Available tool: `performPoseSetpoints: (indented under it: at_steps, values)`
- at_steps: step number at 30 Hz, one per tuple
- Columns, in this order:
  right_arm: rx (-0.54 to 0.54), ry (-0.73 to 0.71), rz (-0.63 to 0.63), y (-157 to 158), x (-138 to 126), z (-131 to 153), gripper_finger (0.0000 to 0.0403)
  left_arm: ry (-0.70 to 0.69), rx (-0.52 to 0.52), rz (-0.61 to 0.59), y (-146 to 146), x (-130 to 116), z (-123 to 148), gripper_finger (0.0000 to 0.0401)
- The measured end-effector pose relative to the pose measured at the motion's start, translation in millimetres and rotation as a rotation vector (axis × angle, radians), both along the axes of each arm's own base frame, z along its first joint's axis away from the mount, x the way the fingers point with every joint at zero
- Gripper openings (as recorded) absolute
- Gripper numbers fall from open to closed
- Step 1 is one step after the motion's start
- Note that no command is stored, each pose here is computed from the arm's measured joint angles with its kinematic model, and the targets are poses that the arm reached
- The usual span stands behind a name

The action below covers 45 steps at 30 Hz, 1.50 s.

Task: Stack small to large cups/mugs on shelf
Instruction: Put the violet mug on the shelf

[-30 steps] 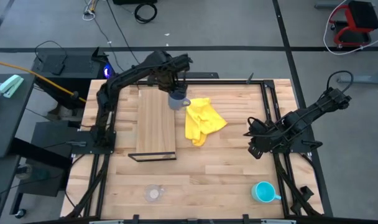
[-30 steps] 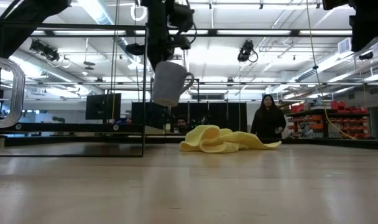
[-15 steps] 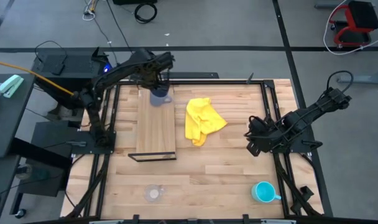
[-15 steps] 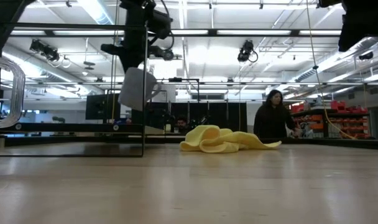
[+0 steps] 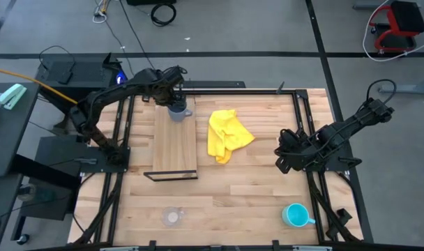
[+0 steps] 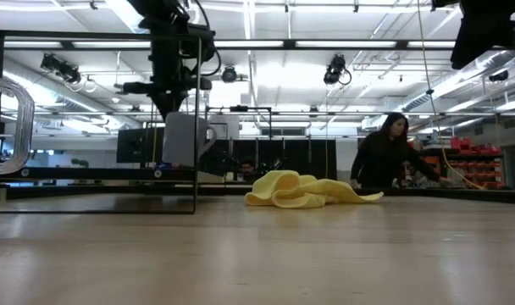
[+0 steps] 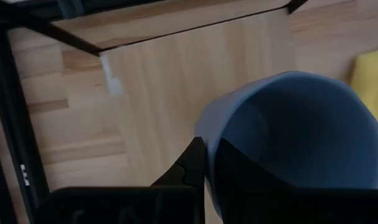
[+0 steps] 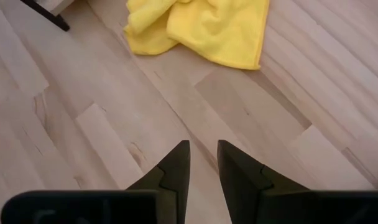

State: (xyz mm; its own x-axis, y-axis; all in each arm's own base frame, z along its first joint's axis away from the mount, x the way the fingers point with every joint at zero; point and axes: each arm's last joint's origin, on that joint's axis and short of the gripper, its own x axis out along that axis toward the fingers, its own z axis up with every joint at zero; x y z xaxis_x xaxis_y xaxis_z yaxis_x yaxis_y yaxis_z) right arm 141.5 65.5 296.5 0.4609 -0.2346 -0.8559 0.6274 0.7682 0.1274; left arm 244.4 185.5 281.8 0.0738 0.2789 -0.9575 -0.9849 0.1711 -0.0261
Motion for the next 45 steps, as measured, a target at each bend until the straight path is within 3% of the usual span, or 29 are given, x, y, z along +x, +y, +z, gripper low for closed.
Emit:
performPoseSetpoints:
  at_steps: [6,21,45]
  values:
    - [0.014,-0.024,0.000,1,2,1,0.0089,-0.026,0.020,0.018,5,-3,-12,0.0022]
    - [0.025,-0.034,-0.013,2,3,1,0.0089,-0.054,0.028,0.132,21,-15,-12,0.0022]
    - [-0.004,-0.042,-0.013,1,3,1,0.0089,-0.011,-0.006,0.101,15,-15,-27,0.0022]
